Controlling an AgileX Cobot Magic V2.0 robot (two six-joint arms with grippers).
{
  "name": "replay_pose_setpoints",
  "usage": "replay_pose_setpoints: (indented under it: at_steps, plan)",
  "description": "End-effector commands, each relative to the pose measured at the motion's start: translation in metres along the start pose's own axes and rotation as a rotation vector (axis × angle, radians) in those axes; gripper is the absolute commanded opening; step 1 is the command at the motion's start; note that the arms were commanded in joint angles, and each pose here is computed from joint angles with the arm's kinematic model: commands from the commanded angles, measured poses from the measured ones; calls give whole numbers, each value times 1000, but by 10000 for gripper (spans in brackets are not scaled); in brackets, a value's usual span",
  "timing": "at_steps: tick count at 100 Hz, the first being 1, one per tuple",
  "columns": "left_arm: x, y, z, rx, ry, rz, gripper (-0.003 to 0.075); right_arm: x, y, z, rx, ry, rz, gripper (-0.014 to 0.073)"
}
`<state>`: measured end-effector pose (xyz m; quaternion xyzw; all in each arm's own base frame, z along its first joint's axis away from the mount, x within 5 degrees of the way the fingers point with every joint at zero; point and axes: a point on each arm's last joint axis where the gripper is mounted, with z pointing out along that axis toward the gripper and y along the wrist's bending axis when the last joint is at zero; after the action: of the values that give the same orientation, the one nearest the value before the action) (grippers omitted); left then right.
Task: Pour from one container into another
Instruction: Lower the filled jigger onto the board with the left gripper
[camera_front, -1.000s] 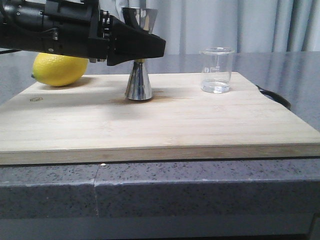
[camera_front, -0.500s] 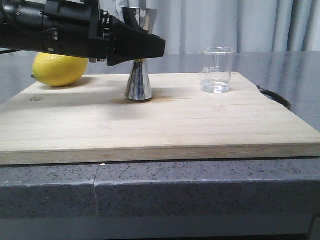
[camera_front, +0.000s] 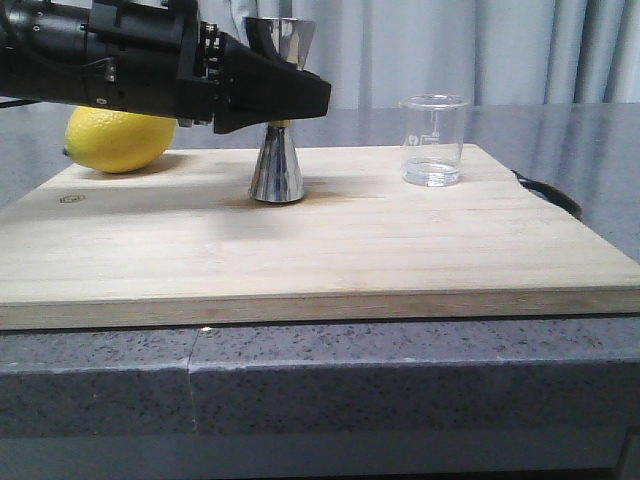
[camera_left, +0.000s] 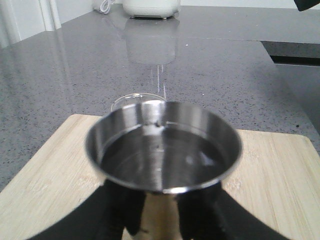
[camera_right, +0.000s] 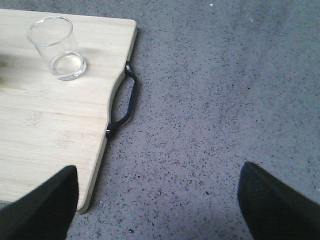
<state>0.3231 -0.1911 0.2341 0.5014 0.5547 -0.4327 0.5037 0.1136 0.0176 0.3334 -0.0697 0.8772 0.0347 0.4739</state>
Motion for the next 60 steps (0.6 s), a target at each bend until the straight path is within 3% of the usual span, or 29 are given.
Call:
replay_pose_setpoints:
  at_steps: [1,60]
  plan:
    - [-28,-5,-1,13,-111,34,221,-14,-2,-6,15,-103,-6,585]
    - [-29,-4,-1,22,-149,17,221,-15,-2,-6,15,-115,-6,585]
